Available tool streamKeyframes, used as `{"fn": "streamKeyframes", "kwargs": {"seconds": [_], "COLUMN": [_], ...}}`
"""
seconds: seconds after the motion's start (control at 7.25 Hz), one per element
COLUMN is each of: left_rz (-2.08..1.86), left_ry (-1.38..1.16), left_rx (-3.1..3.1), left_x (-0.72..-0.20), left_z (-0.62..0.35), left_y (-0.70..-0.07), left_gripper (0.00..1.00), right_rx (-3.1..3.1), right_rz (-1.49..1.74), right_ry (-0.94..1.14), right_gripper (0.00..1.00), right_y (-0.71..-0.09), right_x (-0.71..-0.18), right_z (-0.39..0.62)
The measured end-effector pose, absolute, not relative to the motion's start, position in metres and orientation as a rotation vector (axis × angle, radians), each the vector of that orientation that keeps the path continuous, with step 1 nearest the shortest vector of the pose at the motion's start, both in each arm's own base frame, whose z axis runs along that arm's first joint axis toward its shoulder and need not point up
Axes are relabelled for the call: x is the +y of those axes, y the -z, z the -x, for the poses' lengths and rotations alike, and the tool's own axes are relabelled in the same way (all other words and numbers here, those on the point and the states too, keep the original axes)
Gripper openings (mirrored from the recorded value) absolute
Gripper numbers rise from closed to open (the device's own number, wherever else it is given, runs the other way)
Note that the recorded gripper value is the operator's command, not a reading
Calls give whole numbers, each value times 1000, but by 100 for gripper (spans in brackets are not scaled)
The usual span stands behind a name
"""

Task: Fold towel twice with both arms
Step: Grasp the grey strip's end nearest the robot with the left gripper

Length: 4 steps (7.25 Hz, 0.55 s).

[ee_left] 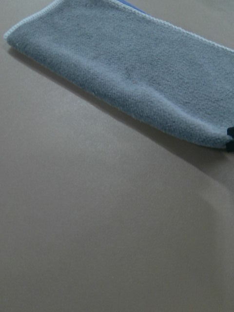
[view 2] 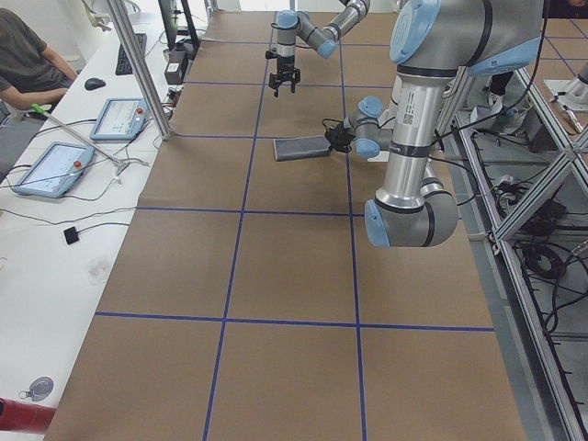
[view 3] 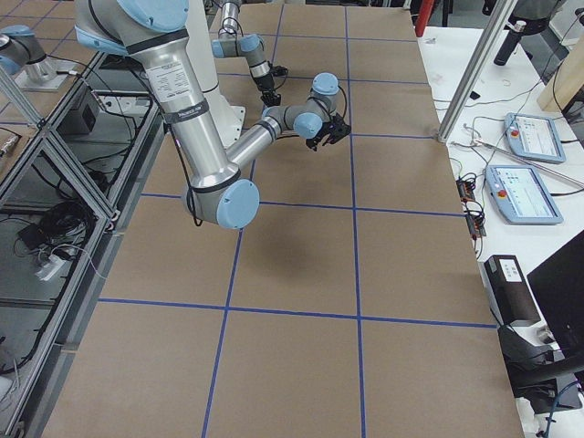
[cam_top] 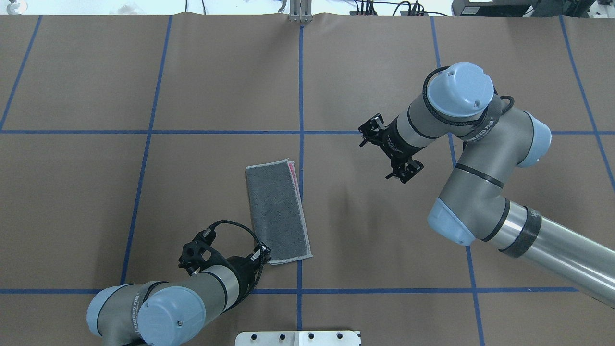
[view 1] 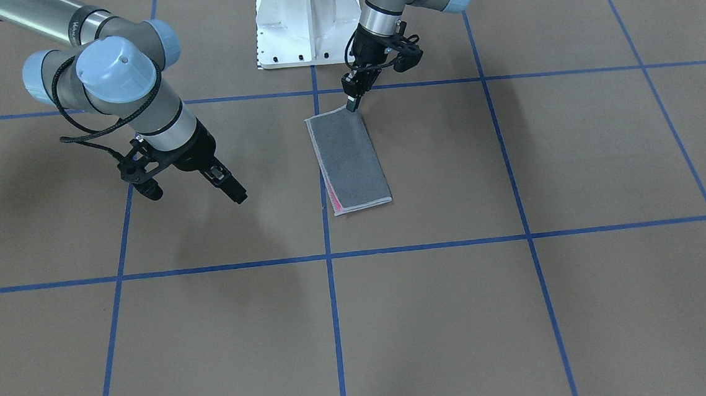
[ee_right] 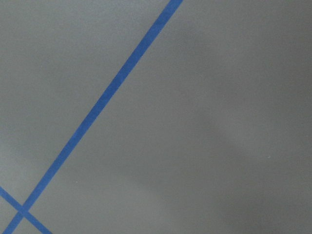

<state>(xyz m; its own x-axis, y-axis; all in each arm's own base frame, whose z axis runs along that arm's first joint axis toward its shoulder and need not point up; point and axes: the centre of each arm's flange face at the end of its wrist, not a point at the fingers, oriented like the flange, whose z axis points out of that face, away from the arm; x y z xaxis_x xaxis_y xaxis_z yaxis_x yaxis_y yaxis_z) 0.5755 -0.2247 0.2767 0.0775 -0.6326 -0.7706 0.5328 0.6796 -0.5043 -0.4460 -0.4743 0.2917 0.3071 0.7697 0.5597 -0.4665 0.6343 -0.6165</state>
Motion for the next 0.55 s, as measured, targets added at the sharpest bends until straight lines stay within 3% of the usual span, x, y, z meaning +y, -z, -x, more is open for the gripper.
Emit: {"fn": "streamKeyframes", "kwargs": {"seconds": [0.55], "left_rz": [65], "left_ry": [799], "left_rx": [1214], "left_x": [-232], "left_z": [-565], "left_y": [-273], "left_gripper": [0], "right_rx": [-954], "right_rz": [371], "right_ry": [-839], "right_gripper": [100], "right_y": [-287], "right_x": [-473], "right_z": [444]}}
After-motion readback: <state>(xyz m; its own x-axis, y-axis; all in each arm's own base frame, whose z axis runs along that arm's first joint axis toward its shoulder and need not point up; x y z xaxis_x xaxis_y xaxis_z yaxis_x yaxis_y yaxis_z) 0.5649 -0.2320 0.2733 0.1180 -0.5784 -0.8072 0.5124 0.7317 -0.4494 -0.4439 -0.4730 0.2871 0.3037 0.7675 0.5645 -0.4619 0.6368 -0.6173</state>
